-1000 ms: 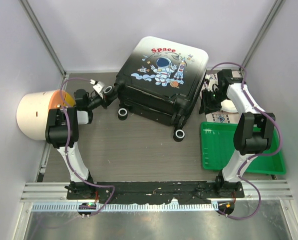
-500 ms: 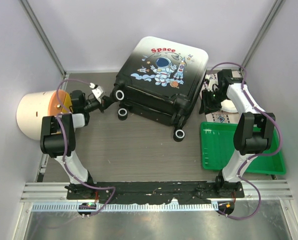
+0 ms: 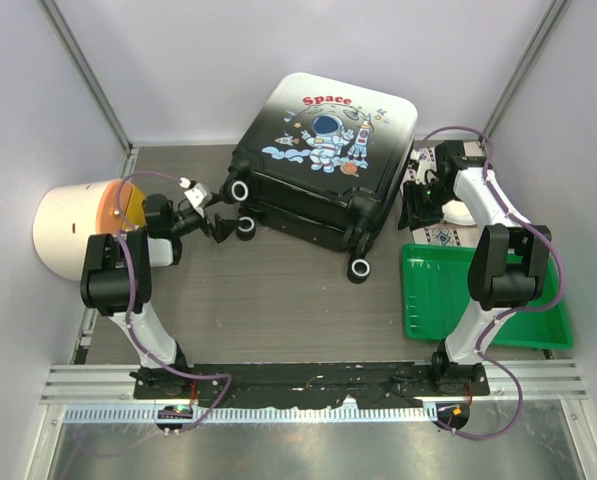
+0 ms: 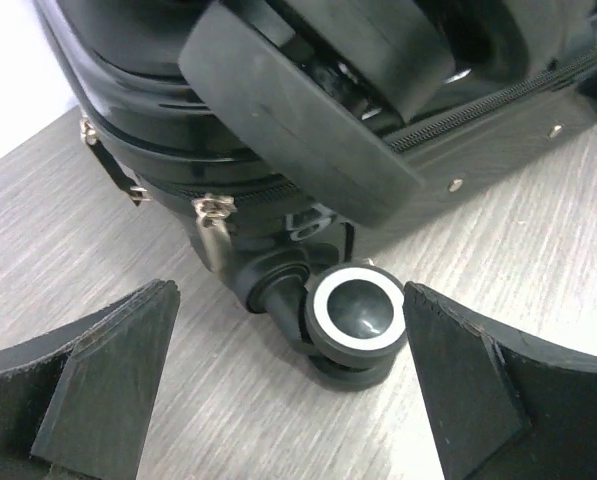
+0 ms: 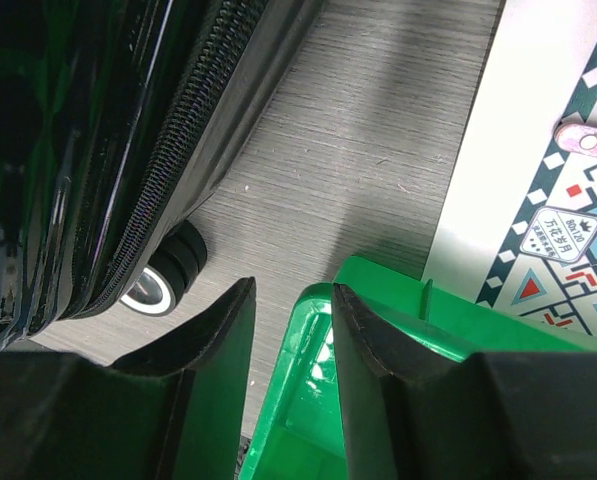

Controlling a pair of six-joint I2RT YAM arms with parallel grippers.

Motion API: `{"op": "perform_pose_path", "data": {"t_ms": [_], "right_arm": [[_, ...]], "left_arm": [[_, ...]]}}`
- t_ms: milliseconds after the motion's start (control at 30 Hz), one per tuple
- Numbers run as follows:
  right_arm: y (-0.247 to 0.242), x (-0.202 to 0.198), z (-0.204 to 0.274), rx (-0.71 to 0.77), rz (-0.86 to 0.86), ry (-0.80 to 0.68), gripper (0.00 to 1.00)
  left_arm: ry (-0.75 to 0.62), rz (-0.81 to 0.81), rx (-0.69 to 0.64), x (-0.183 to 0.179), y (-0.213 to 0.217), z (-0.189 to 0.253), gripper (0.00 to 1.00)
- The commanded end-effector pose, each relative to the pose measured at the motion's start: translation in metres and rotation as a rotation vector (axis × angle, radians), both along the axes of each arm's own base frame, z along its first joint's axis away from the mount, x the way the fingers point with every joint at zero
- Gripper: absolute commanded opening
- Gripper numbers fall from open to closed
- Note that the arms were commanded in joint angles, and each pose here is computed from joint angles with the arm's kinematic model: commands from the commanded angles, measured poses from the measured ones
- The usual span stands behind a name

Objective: Open, take out, and arrange the luggage

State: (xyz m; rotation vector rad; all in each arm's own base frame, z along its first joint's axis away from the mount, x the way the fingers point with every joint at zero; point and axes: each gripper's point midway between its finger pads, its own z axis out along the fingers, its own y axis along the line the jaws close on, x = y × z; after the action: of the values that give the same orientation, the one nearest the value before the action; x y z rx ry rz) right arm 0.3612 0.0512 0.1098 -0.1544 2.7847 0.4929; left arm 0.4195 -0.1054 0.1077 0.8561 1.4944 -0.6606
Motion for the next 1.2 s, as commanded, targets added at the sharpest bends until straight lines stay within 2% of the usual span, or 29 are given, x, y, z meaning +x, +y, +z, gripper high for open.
{"op": "perform_pose_path", "data": {"t_ms": [0,133,167,200,233,333,600,700,733,800,833,867,1167], "right_arm": [[0.001,0.003,0.012,0.009,0.002,-0.048,0.42],[0.000,0.004,0.009,0.004,0.002,-0.039,0.42],[0.000,0.004,0.009,0.002,0.001,-0.039,0.42],[-0.001,0.004,0.009,0.001,0.001,-0.036,0.42],[-0.001,0.005,0.008,0.001,0.001,-0.035,0.42],[-0.002,0.006,0.007,-0.005,-0.001,-0.032,0.42],[-0.001,0.008,0.008,-0.002,0.000,-0.032,0.42],[-0.002,0.008,0.009,-0.004,0.001,-0.034,0.42],[-0.002,0.008,0.009,-0.004,0.002,-0.036,0.42],[-0.001,0.008,0.009,-0.003,0.004,-0.036,0.41],[-0.001,0.007,0.009,-0.002,0.006,-0.037,0.42],[-0.001,0.007,0.008,0.001,0.005,-0.033,0.41],[0.023,0.002,0.010,0.128,-0.036,-0.032,0.38]], "left_arm": [[-0.143,0.055,-0.038,0.029,0.006,0.034,1.00],[-0.141,0.042,-0.045,0.042,0.004,0.039,1.00],[-0.159,0.026,-0.040,0.045,0.003,0.042,0.97],[-0.152,0.010,-0.041,0.046,0.002,0.038,0.93],[-0.147,0.000,-0.040,0.047,0.001,0.038,0.83],[-0.146,-0.053,-0.039,0.047,-0.004,0.036,0.64],[-0.122,-0.085,-0.040,0.041,-0.016,0.024,0.50],[-0.116,-0.063,-0.040,0.043,-0.015,0.022,0.42],[-0.112,-0.060,-0.042,0.044,-0.016,0.022,0.32],[-0.101,-0.045,-0.045,0.044,-0.014,0.022,0.19],[-0.103,-0.039,-0.045,0.044,-0.014,0.023,0.08],[-0.096,-0.027,-0.048,0.042,-0.013,0.023,0.02],[-0.071,-0.004,-0.048,0.006,-0.017,0.026,0.00]]}}
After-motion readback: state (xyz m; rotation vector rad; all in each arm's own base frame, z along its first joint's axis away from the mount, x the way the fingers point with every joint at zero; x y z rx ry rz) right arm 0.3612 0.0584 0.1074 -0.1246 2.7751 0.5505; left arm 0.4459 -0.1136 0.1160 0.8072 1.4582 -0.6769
